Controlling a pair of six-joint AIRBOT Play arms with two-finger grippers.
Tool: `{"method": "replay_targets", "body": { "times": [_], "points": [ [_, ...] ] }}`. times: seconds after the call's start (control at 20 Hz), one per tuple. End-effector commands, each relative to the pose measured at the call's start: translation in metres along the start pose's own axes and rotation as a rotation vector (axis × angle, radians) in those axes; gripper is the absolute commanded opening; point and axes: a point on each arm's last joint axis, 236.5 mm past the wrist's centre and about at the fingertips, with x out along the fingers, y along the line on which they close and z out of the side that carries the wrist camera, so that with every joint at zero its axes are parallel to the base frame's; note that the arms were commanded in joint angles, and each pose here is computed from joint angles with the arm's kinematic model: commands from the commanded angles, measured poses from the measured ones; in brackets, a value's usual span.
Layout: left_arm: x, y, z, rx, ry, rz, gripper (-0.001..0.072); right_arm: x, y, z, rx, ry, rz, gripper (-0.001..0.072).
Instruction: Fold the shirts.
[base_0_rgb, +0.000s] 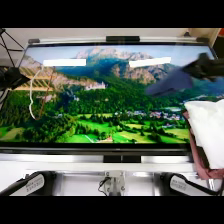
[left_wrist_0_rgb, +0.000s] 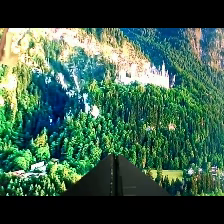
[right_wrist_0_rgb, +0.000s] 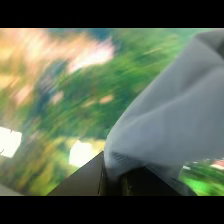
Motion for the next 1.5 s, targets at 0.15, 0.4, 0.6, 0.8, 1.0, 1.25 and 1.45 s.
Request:
{"method": "replay_targets", "body": {
  "times": [0.15,0.4,0.6,0.8,1.0,1.25,1.45],
  "points": [
    [0.0,0.0,-0.001,0.017,0.003,-0.002,0.0036,-0.172,-0.114,-0.017,0.226,-0.26,-0.468,0.0073],
    [0.0,0.0,-0.001,0.023,0.004,-0.001,0.0036,-0.244,-0.174,-0.091,0.469,-0.207,-0.692,0.0072],
    [0.0,-0.001,-0.001,0.023,0.005,-0.002,0.0036,-0.281,-0.21,-0.15,0.689,-0.154,-0.857,0.0073],
    [0.001,-0.001,-0.001,0.023,0.006,-0.003,0.0036,-0.255,-0.234,-0.192,0.839,-0.06,-0.819,0.008],
    [0.004,-0.012,-0.005,0.044,0.018,-0.02,0.0036,-0.219,-0.247,-0.237,0.93,0.088,-0.764,0.0639],
    [0.011,-0.033,-0.011,0.085,0.037,-0.052,0.0035,-0.251,-0.257,-0.168,0.719,-0.154,-0.825,0.0639],
    [0.022,-0.027,-0.036,0.253,0.162,0.148,0.0033,-0.248,-0.199,-0.035,0.359,-0.453,-0.681,0.0587]
  ]
}}
